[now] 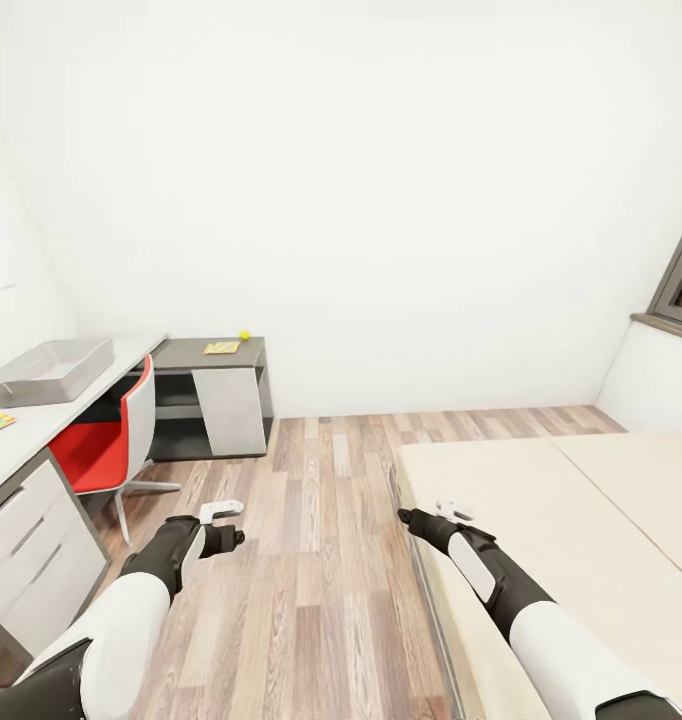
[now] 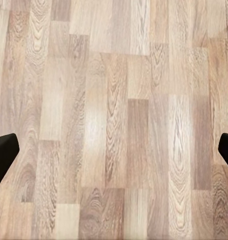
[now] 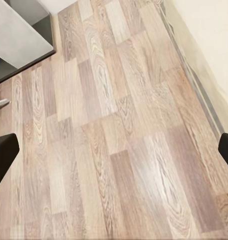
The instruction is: Put all the toys in the child's room - the three board games (two on the bed and one on the table), the two jigsaw puzzles on the table, and the tennis ball on the table - inside the toy box on the table in the child's room.
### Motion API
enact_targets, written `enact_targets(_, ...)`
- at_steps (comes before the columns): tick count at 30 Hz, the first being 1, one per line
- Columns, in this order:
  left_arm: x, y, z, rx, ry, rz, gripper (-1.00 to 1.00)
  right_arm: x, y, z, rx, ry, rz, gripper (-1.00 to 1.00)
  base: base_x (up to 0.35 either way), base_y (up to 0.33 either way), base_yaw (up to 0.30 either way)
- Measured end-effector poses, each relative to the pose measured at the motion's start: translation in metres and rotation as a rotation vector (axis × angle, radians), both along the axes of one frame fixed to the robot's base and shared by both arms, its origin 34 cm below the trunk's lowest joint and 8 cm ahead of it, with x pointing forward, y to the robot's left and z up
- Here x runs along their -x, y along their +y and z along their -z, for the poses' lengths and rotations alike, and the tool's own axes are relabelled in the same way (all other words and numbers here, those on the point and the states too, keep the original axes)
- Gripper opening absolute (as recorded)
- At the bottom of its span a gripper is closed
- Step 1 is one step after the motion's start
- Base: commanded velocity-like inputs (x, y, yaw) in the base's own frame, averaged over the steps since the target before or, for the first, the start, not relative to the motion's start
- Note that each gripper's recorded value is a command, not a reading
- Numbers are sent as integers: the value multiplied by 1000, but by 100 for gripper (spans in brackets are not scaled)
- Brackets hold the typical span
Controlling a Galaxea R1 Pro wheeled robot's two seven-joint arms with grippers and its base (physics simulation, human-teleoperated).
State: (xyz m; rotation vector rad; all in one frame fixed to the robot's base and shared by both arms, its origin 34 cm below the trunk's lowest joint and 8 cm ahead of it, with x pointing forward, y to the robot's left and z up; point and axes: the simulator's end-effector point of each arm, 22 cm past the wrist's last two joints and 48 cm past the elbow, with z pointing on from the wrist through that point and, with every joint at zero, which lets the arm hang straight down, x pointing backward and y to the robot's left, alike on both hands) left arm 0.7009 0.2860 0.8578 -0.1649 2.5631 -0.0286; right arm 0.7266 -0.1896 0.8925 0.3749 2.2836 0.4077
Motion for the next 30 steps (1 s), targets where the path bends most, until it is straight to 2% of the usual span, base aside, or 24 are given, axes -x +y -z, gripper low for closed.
enact_targets(12,0,0,0,0,0,0,100,0,0,0,0,0,0,100,-12,-6,0)
enact_targets(20,0,-4,0,4,0,4,100,0,0,0,0,0,0,100,-1,-175,0)
enact_targets(30,0,-7,0,5,0,7,100,0,0,0,0,0,0,100,0,-34,0)
